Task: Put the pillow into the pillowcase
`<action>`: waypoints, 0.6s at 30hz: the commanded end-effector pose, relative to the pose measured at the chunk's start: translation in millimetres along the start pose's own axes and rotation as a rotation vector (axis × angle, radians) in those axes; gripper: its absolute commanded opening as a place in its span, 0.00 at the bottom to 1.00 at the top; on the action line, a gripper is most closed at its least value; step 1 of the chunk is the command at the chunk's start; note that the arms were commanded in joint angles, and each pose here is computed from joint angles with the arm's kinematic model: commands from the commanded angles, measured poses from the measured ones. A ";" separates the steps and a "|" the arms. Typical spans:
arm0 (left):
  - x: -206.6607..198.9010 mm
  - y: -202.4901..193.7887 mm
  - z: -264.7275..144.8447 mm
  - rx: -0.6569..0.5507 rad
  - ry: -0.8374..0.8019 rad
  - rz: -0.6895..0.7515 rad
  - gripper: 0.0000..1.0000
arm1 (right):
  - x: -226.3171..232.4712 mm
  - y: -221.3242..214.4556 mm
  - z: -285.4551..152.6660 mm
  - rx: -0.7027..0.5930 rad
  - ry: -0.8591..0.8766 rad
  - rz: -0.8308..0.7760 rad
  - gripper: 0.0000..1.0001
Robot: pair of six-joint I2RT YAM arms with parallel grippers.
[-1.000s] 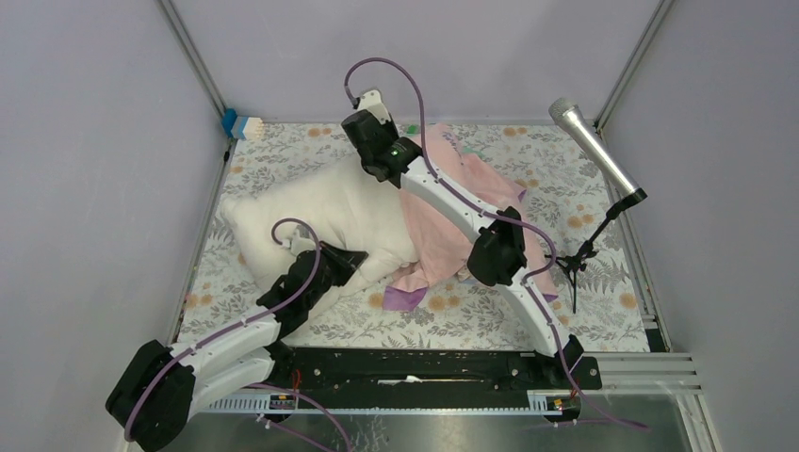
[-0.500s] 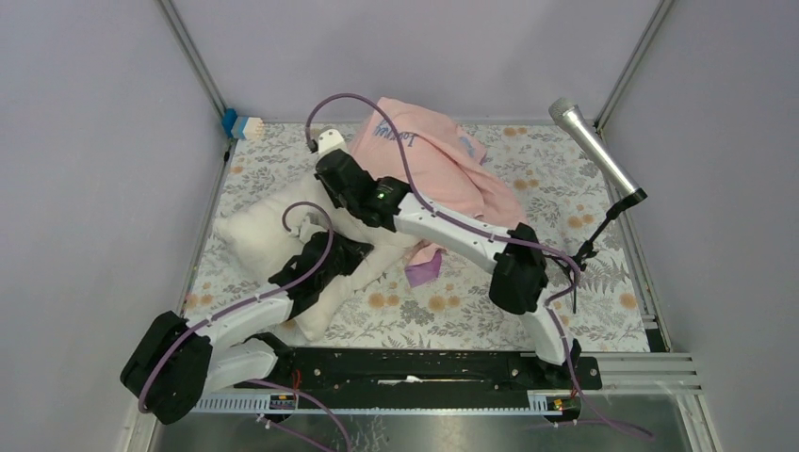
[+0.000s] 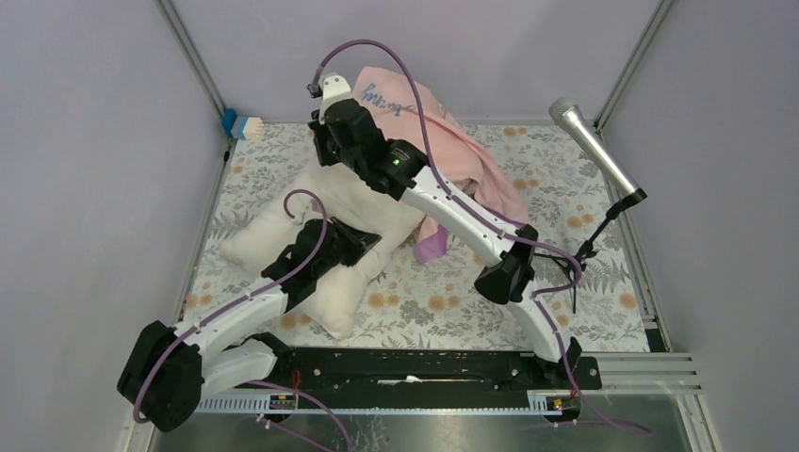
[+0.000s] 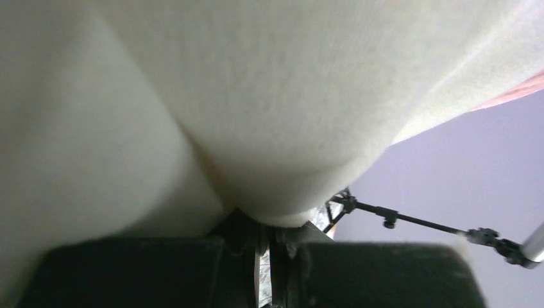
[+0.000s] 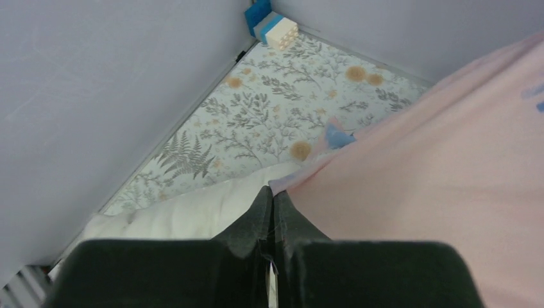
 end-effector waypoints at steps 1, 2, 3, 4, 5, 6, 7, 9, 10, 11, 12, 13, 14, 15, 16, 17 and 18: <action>-46.0 24.6 -7.3 0.028 -0.188 -0.069 0.00 | 40.5 10.8 -17.8 0.014 0.178 0.066 0.04; -41.9 31.9 -3.9 0.019 -0.176 -0.074 0.00 | 38.0 5.9 -19.4 0.029 0.173 0.063 0.05; -38.3 37.4 -0.3 0.010 -0.164 -0.073 0.00 | 36.4 0.5 -21.6 0.042 0.175 0.057 0.06; -34.7 41.0 3.8 0.009 -0.155 -0.076 0.00 | 34.8 -5.0 -25.3 0.054 0.179 0.058 0.07; -31.6 43.0 7.8 0.016 -0.154 -0.091 0.00 | 31.8 -12.8 -28.9 0.069 0.178 0.057 0.10; -29.9 44.3 10.9 0.024 -0.161 -0.107 0.00 | 28.9 -19.1 -32.8 0.074 0.179 0.060 0.13; -27.9 44.3 13.9 0.035 -0.163 -0.119 0.00 | 22.2 -30.4 -40.1 0.091 0.170 0.060 0.18; -25.7 45.0 18.8 0.041 -0.160 -0.123 0.00 | 11.8 -41.3 -50.6 0.090 0.151 0.062 0.27; -23.6 44.6 21.6 0.046 -0.152 -0.123 0.00 | 4.5 -46.3 -57.2 0.088 0.132 0.061 0.33; -22.9 44.3 22.7 0.049 -0.149 -0.122 0.00 | -3.7 -47.0 -65.0 0.075 0.106 0.063 0.42; -21.8 44.7 23.9 0.050 -0.145 -0.123 0.00 | -14.1 -51.5 -73.0 0.069 0.072 0.060 0.52; -20.7 44.5 24.7 0.051 -0.141 -0.122 0.00 | -25.3 -52.0 -82.4 0.051 0.033 0.064 0.61; -20.1 45.2 25.3 0.049 -0.137 -0.119 0.00 | -39.2 -58.5 -90.3 0.044 -0.014 0.070 0.68; -18.9 45.7 26.0 0.048 -0.130 -0.117 0.00 | -54.4 -65.7 -99.5 0.043 -0.058 0.092 0.73; -18.2 46.4 26.5 0.048 -0.124 -0.114 0.00 | -68.4 -73.1 -106.6 0.040 -0.094 0.137 0.76; -18.2 47.7 26.7 0.044 -0.120 -0.110 0.00 | -86.2 -86.0 -111.3 0.048 -0.132 0.173 0.77; -18.9 48.5 27.0 0.042 -0.119 -0.108 0.00 | -101.5 -103.2 -116.0 0.069 -0.170 0.199 0.77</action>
Point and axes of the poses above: each gripper's point midway between its finger pads, its own z axis out along the fingers, its own x axis along the line the jaws close on, y = z × x, the point moved 1 cm from there along -z, back along the fingers, and after that the axes turned 5 degrees about z, right-handed, at the moved point
